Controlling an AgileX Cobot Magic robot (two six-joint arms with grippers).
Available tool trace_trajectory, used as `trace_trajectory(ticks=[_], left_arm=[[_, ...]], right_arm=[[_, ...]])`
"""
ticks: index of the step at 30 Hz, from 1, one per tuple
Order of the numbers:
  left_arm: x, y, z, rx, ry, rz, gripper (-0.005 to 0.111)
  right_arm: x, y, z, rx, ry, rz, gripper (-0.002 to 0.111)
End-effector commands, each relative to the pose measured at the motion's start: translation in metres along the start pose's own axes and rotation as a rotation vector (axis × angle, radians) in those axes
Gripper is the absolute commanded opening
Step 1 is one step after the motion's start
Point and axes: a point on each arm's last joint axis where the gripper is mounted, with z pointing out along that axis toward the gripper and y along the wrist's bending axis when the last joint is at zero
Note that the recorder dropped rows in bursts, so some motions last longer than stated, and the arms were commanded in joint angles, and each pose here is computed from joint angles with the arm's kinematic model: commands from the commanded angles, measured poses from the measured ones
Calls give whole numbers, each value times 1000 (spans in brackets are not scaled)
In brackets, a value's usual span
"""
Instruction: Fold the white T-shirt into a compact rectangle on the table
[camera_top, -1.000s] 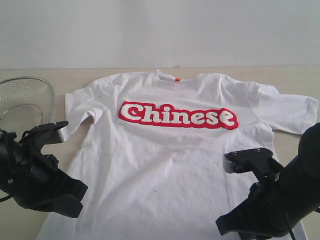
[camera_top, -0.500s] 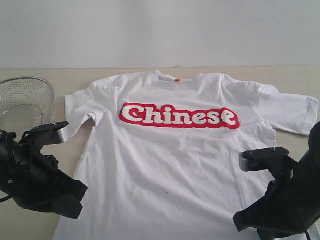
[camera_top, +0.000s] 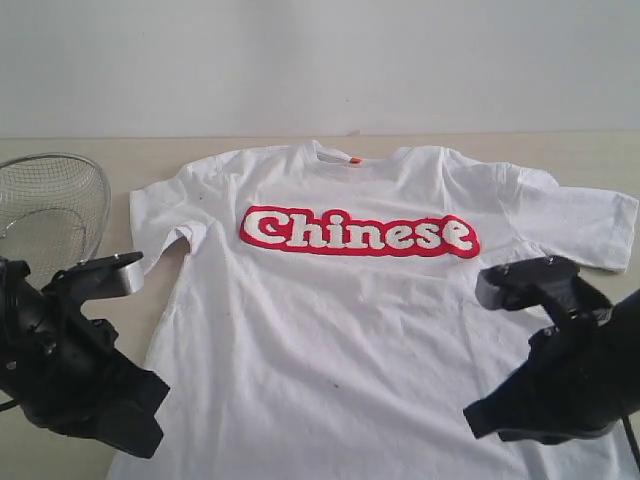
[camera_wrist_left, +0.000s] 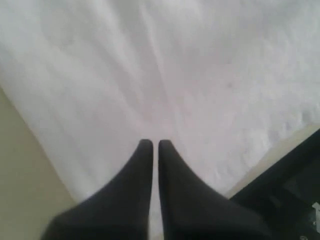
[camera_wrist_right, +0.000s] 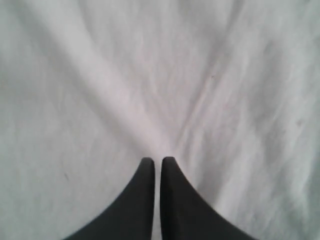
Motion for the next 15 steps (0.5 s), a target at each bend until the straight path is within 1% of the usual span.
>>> trace_trajectory(ticks=[1,5,8,10,12,15], left_arm=[[-12,-9,-12,20,-24,57,5],[-27,-15,-23,18,-79,87,5],[-33,-17,-29,17,-103,103,5],[-34,-18,-30,16,-109,105,5],[-34,-18,-30,16,-111,104,5],[-34,-18,-30,16,-111,104,5]], right_arm=[[-12,-1,-29,-9,-129,156,0],[-39,-30,-57,17,-221,285,0],[-63,-67,-82,52,-309,440,0],[-75,-97,-93,50,-329,542,2],[-84,-126,-100,19,-340,620,7],[-99,-168,-100,-17,-384,730,19]])
